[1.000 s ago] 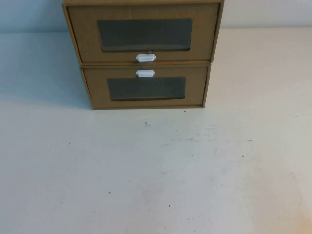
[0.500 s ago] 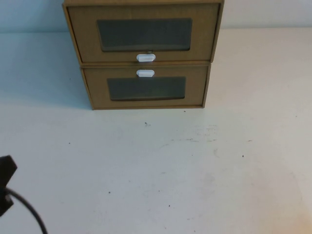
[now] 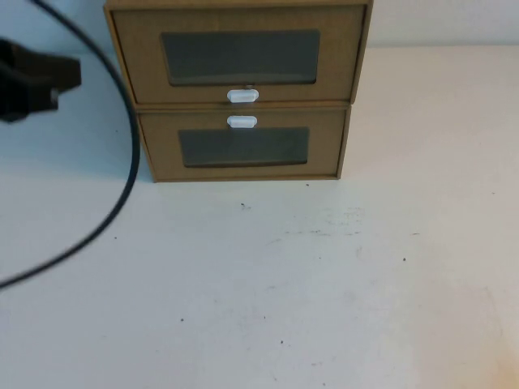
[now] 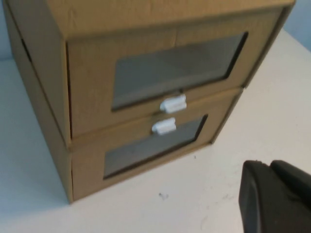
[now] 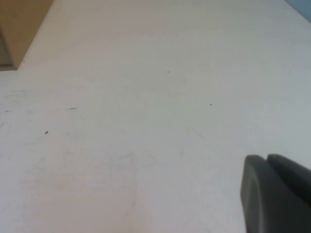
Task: Open the shoe box
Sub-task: 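Pull the top drawer of the cardboard box fully open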
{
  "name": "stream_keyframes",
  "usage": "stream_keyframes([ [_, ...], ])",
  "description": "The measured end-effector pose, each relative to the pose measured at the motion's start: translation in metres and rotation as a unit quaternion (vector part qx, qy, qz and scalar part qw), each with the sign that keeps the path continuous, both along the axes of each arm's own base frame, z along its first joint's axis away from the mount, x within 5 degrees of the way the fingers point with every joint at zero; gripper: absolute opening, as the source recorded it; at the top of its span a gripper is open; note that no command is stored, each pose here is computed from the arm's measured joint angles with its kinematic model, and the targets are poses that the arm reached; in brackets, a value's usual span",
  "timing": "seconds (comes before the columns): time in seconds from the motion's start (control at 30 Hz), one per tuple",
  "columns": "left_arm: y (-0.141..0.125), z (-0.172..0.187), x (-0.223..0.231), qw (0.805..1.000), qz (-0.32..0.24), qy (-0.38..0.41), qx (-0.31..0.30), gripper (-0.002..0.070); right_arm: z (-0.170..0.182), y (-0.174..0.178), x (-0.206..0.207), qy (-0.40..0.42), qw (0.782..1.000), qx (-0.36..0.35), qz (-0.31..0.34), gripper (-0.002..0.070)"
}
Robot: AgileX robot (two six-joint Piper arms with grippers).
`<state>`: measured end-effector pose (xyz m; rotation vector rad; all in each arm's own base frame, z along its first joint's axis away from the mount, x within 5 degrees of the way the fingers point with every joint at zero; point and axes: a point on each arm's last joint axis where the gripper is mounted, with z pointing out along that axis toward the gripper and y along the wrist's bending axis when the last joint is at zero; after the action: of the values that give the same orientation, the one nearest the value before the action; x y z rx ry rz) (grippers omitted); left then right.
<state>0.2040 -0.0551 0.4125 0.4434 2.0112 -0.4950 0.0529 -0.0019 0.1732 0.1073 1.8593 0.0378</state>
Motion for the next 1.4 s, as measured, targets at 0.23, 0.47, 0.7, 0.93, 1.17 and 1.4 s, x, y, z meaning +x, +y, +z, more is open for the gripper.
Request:
stream_keyframes([
  [0.23,-0.012,0.051,0.08,0.999,-0.042,-0.027,0.003,-0.0005,0.0,0.0,0.0,0.0,1.0,0.0,0.0,-0.0014],
  [0.47,-0.051,0.071,0.145,0.992,-0.116,-0.05,0.006,-0.0005,0.0,0.0,0.0,0.0,1.0,0.0,0.0,-0.0013],
  [0.7,-0.094,0.055,0.187,0.985,-0.165,-0.052,0.012,-0.0005,0.0,0.0,0.0,0.0,1.0,0.0,0.0,-0.0014],
  [0.93,-0.109,0.018,0.222,0.986,-0.164,-0.031,0.014,-0.0005,0.0,0.0,0.0,0.0,1.0,0.0,0.0,-0.0013],
  [1.17,-0.113,-0.007,0.245,0.989,-0.145,-0.037,0.017,-0.0005,0.0,0.0,0.0,0.0,1.0,0.0,0.0,-0.0014],
  [1.4,-0.116,-0.017,0.255,0.989,-0.139,-0.047,0.022,-0.0005,0.009,0.001,0.002,-0.052,0.999,0.008,0.002,-0.0013],
])
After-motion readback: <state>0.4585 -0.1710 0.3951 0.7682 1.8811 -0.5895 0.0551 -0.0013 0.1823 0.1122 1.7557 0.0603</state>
